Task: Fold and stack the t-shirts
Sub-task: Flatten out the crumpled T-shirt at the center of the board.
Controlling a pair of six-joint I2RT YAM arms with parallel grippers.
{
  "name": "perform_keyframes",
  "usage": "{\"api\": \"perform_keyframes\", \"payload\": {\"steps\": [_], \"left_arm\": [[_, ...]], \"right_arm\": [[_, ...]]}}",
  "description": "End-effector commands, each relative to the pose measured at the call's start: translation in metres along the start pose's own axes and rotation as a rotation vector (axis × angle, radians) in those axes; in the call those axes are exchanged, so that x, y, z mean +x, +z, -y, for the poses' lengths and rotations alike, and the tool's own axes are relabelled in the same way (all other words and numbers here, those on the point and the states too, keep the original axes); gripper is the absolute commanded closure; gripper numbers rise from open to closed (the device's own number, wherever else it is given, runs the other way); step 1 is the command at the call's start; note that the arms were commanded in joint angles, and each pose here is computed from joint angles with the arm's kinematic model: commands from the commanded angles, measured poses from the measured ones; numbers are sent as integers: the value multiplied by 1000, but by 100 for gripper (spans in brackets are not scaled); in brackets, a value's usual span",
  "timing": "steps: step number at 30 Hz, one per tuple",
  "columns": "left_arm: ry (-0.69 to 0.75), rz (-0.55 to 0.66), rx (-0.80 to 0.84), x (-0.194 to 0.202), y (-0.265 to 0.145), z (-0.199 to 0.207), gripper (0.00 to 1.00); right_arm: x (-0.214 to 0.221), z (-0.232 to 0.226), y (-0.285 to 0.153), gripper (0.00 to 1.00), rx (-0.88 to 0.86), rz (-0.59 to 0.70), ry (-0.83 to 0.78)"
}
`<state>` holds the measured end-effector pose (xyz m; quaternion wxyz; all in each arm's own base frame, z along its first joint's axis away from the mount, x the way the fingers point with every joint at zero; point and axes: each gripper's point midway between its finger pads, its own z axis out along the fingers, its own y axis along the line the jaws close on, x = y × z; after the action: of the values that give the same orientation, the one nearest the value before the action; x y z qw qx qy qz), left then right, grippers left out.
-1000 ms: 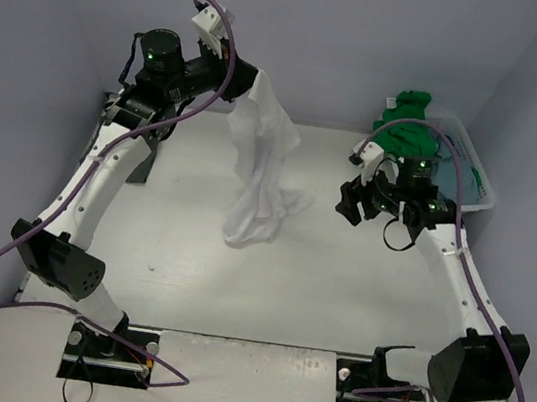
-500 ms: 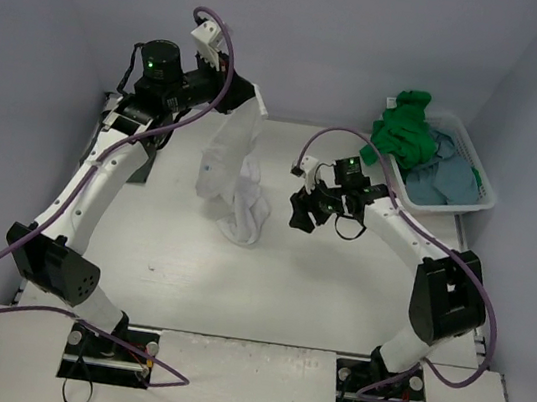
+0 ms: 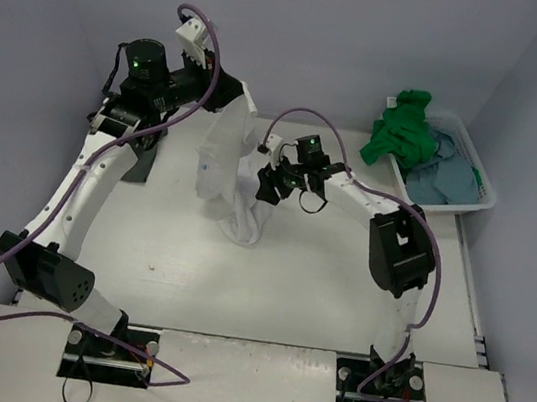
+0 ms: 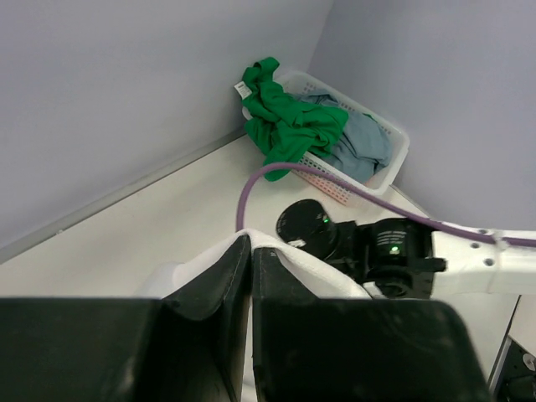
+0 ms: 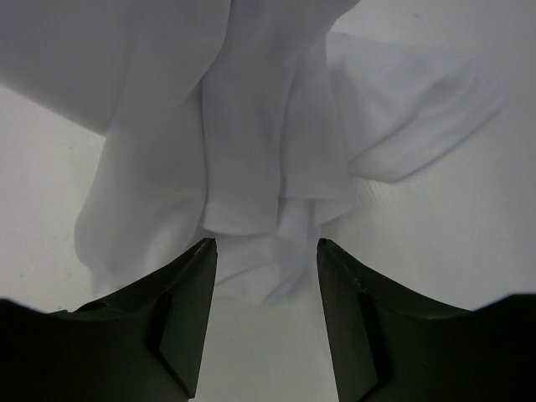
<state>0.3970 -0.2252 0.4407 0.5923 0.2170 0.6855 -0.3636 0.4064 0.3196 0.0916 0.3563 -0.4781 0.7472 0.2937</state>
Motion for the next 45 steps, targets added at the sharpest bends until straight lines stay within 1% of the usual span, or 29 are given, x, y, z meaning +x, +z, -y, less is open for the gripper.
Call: {"api": "perform_keyframes", "payload": {"steps": [1,5,12,14,16,17,19,21,22,24,27,28,30,31,33,34,35,36,37,38,39,41,42,45], "left_arm": [[69,124,32,-45,-26,22,100],[71,134,28,-49,-32,22,100],[67,136,26,-50,-36,21,100],[64,133,27,-49,-36,21,100],[63,134,23,-49,-38,19,100],[62,133,23,-48,-38,19,100],[56,134,17,-48,-39,16,100],[52,133,12,-48,-41,13,100],[52,134,6,-49,-43,11,100],[53,134,1,-49,-45,8,100],[70,127,-16,-50,-51,3,100],[78,125,-23,-51,-54,1,100],[91,128,-55,-53,-65,-8,100],[90,125,-62,-53,-69,-12,100],[93,125,-97,-55,-81,-24,100],[91,121,-103,-54,-85,-26,100],[90,118,-125,-54,-91,-35,100],[91,116,-135,-55,-95,-38,100],[96,114,-131,-55,-98,-36,100],[93,115,-153,-56,-105,-44,100],[95,120,-168,-59,-112,-48,100],[94,128,-165,-63,-120,-45,100],[91,135,-176,-66,-125,-48,100],[83,152,-158,-74,-134,-38,100]], "right_arm": [[-35,1,14,52,-31,82,-41],[-31,-3,34,52,-60,68,-36],[-33,-18,49,51,-89,59,-51],[-32,-21,52,58,-94,54,-58],[-30,-25,56,68,-105,49,-55],[-28,-26,58,76,-108,44,-50],[-27,-28,59,84,-111,39,-51],[-23,-28,58,87,-111,32,-50],[-24,-27,57,91,-100,30,-55],[-20,-24,55,94,-84,18,-68],[-18,-14,42,100,-26,6,-81],[-26,-6,30,100,4,21,-85],[-23,7,15,100,69,9,-75],[-35,14,-2,100,112,31,-85],[-35,40,-31,100,219,22,-65],[-51,47,-53,100,269,55,-83],[-44,60,-73,100,307,35,-50],[-60,63,-99,100,356,66,-65],[-66,67,-115,100,385,79,-69],[-66,74,-134,100,419,79,-59],[-82,72,-160,100,463,111,-84],[-89,68,-185,100,497,119,-103],[-103,63,-209,100,527,155,-122],[-122,49,-247,100,568,190,-154]]}}
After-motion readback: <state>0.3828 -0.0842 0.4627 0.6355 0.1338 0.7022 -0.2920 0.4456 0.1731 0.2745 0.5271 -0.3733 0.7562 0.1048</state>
